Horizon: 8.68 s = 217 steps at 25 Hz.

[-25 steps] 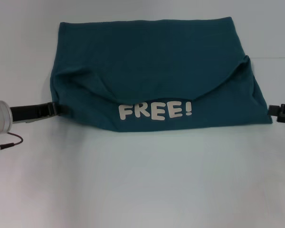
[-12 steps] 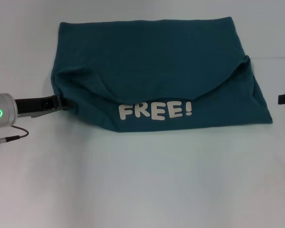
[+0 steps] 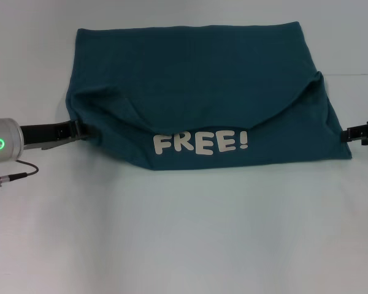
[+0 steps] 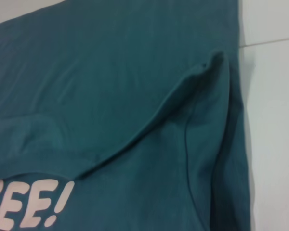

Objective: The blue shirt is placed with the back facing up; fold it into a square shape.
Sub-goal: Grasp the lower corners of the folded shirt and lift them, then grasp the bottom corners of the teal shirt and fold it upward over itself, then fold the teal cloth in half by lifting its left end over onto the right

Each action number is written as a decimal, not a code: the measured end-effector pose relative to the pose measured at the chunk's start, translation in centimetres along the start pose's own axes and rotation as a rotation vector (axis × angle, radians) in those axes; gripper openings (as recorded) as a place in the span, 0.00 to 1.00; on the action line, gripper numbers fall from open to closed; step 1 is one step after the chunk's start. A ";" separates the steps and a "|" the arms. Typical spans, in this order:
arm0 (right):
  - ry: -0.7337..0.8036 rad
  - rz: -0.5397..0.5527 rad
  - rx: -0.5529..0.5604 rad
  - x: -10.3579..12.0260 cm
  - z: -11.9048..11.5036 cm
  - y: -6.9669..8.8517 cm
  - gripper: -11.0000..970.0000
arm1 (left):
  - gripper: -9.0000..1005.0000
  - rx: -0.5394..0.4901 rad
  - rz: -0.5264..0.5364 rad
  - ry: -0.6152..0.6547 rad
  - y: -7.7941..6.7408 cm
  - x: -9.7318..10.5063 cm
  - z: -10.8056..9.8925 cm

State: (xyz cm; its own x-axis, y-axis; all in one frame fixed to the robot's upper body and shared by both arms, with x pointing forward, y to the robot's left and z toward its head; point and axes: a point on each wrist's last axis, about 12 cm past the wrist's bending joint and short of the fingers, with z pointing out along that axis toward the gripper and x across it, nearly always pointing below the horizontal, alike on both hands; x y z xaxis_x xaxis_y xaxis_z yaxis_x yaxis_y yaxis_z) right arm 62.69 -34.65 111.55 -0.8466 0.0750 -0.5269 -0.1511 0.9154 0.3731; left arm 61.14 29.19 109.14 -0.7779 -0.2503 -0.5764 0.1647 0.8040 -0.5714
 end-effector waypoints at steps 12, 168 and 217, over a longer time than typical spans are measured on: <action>-0.044 -0.042 0.021 0.8 2.6 1.2 0.63 | 0.04 0.000 -0.002 -0.004 -0.2 0.0 0.2; -0.442 0.010 0.221 -7.0 4.1 3.2 0.15 | 0.06 -0.234 -0.009 -0.136 -2.9 -7.2 3.0; -0.367 0.323 -0.481 6.3 -4.1 -2.2 0.71 | 0.56 0.154 -0.816 -0.107 4.4 7.8 -2.5</action>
State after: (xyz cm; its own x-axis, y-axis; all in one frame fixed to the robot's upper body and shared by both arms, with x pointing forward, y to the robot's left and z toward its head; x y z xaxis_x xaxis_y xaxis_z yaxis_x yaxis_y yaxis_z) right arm 55.59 -37.80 110.59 -0.6721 0.5220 -0.5251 -0.2015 0.5534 0.8081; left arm 54.31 32.11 103.64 -0.6280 -0.7782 0.0047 -0.3383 0.2675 -0.9022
